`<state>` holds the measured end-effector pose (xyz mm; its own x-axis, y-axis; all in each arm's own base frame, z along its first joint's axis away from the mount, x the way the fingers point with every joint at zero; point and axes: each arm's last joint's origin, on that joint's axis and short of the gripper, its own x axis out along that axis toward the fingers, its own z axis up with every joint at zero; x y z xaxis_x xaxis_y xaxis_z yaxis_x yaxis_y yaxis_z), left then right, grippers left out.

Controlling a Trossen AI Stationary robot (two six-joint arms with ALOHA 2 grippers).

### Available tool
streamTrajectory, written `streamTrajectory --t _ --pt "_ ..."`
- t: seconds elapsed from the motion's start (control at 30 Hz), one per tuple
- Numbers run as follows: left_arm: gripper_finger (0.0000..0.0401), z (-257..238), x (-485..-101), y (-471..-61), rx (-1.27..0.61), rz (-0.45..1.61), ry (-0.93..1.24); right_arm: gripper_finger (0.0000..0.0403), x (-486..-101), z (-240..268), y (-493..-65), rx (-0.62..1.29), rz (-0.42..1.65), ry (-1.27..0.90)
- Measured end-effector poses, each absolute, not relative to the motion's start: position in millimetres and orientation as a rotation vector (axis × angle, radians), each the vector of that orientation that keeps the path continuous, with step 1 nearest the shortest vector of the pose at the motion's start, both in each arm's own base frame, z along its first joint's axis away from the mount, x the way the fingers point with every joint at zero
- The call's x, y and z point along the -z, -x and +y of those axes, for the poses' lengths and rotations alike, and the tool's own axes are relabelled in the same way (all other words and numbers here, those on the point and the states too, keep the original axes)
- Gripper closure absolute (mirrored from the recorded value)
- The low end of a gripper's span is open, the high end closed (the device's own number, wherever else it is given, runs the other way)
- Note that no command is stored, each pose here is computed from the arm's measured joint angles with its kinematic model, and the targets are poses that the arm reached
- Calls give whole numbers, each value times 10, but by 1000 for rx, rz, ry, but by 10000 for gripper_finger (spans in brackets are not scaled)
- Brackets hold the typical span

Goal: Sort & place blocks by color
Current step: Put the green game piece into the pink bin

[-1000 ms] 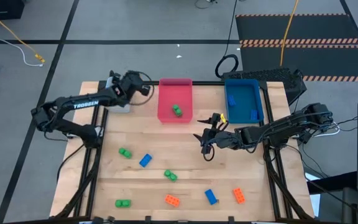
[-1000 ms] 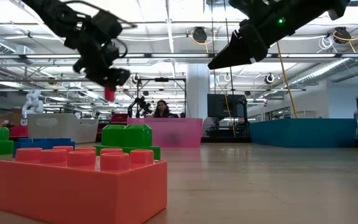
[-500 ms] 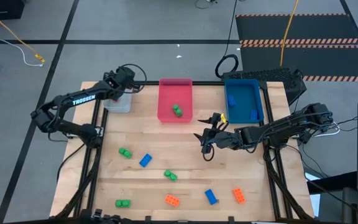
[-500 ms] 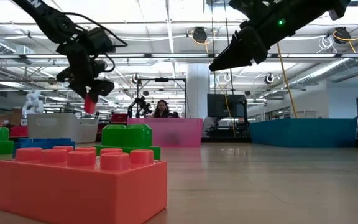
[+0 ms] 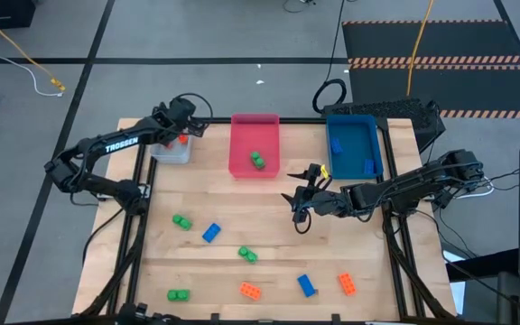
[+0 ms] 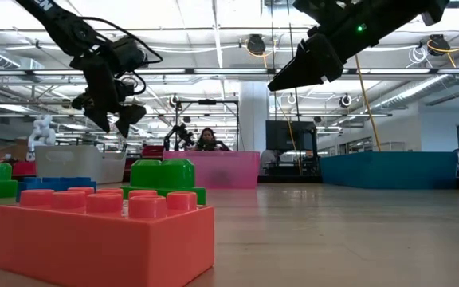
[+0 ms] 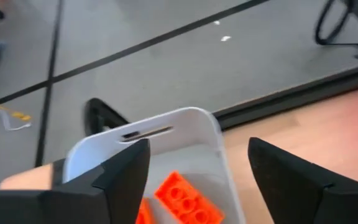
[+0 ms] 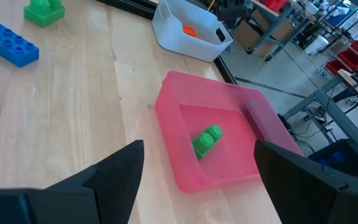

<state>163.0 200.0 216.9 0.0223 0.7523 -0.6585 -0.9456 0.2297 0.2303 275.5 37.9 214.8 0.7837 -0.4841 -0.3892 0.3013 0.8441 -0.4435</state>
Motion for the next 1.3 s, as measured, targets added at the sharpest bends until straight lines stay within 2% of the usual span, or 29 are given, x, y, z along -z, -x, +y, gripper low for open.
streamTrajectory --t 0.13,0.27,0.47,0.6,0.77,1.07,1.3 --pt "105 1974 -2173 -1688 -1272 756 330 103 -2148 379 -2755 434 516 373" --pt "102 1913 -2218 -1788 -1193 703 328 103 -2148 377 -2755 435 516 374" --pt "118 1656 -2474 -1952 -1010 539 299 103 -2141 343 -2755 447 529 381" --pt "133 1345 -2651 -2075 -763 462 279 103 -2126 320 -2748 457 544 372" --pt "150 917 -2691 -2242 -477 490 216 103 -2127 316 -2745 478 542 365" --pt "166 400 -2599 -2481 -209 538 142 103 -2125 334 -2760 411 525 298" --pt "167 234 -2707 -2594 -104 402 -14 103 -2117 333 -2755 412 532 289"
